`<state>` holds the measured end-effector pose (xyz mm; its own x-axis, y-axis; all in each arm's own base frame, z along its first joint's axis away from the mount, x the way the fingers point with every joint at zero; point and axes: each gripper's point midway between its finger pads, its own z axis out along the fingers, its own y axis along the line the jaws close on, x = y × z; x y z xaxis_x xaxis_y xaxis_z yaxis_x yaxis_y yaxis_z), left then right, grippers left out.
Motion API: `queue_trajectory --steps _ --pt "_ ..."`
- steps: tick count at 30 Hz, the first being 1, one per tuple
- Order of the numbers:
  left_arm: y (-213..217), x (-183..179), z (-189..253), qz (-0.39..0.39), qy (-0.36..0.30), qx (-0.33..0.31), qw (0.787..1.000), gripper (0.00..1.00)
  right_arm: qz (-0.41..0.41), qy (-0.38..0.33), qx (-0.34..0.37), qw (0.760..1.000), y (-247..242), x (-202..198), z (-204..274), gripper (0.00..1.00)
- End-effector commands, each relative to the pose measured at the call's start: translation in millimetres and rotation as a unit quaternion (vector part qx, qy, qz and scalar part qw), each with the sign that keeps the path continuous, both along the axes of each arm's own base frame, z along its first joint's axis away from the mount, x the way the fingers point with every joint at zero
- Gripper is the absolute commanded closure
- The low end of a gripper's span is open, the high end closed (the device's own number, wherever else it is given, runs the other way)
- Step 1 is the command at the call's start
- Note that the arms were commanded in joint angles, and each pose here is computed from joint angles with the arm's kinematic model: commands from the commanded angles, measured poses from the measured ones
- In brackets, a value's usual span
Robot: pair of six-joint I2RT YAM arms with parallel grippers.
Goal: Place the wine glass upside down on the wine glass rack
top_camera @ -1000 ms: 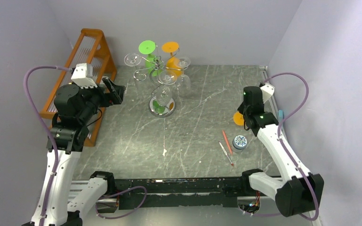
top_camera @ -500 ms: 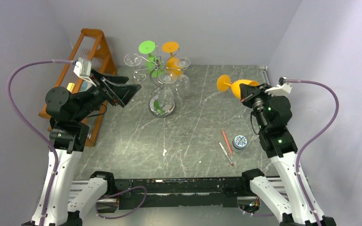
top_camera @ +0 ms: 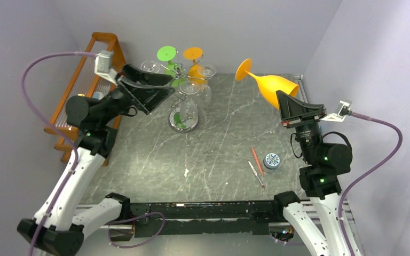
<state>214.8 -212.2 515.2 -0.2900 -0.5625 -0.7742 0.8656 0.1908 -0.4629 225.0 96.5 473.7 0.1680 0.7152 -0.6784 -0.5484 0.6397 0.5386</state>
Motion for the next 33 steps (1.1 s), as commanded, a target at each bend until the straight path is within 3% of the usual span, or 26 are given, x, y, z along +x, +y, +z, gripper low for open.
queue_trajectory --steps 1,7,15,18,22,33 --pt "-39.5 -13.6 24.5 -0.065 -0.017 -0.045 0.997 0.03 0.052 -0.063 0.046 0.996 6.8 -24.9 24.4 1.00" --pt "-91.2 -22.1 35.8 -0.122 0.003 -0.102 0.987 0.03 0.073 -0.082 0.075 0.991 6.4 -36.0 32.7 1.00" --pt "-112.0 -13.2 45.9 -0.077 0.068 -0.174 0.979 0.11 0.096 -0.097 0.130 0.982 -0.2 -52.4 45.7 1.00" --pt "-120.6 -12.2 49.0 -0.080 0.095 -0.201 0.972 0.10 0.121 -0.106 0.153 0.975 1.1 -58.5 49.6 1.00" --pt "-138.3 -23.1 57.0 -0.102 0.090 -0.216 0.967 0.04 0.157 -0.121 0.185 0.963 2.9 -64.3 52.2 1.00" --pt "-175.0 -32.4 47.1 -0.075 0.118 -0.216 0.966 0.04 0.193 -0.134 0.206 0.950 6.5 -68.1 49.0 1.00"
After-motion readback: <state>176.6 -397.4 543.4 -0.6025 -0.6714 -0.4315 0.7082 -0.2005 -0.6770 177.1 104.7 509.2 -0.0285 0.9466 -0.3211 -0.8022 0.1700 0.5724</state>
